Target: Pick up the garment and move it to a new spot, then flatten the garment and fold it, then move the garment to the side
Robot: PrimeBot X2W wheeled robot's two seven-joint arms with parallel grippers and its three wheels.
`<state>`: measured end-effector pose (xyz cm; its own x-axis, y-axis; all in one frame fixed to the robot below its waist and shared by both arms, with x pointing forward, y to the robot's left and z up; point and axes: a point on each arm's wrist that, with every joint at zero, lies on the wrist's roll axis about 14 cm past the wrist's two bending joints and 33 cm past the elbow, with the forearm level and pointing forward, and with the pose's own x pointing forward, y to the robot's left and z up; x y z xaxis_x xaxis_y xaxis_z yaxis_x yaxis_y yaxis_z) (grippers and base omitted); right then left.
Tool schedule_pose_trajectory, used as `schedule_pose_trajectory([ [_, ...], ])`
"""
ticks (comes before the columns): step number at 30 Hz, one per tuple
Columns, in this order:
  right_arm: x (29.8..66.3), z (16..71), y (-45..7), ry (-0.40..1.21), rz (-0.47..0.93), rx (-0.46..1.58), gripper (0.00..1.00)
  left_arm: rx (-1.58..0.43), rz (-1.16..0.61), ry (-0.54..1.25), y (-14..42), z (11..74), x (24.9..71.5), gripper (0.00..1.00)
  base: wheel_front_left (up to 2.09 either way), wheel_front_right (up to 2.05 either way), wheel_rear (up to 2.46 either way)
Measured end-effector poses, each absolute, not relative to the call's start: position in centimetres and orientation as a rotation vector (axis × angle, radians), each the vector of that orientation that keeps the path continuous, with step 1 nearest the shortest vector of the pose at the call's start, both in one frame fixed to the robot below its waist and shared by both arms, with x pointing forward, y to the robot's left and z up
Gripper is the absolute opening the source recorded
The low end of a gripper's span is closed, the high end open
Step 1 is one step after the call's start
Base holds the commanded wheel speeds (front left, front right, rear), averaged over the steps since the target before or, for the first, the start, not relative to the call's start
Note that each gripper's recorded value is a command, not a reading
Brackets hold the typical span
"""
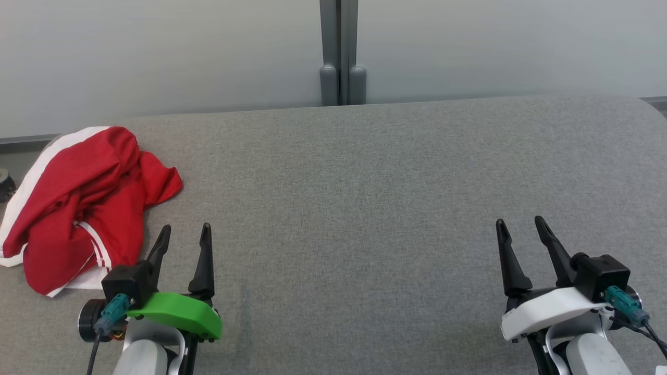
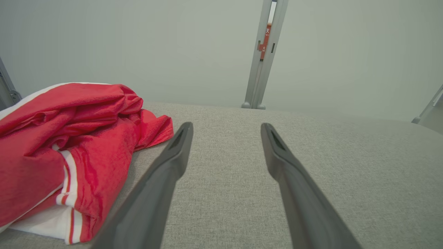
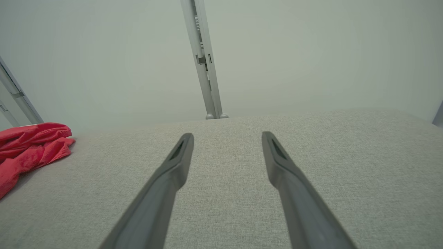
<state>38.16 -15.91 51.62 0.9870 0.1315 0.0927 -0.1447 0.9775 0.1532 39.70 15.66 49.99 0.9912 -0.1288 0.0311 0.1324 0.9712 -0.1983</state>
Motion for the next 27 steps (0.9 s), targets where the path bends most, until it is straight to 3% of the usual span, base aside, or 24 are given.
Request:
schedule_pose_trajectory([
  [19,38.2,51.3,-15.0,-0.091,0.168,0.077,1.00,-0.111,-0.122,-0.025,16.2,49.6,39.7,1.00,0.00,0.00,0.00],
  [27,39.5,52.2,-12.1,-0.116,0.250,0.094,1.00,-0.129,-0.034,-0.059,18.9,50.6,39.7,1.00,0.00,0.00,0.00],
])
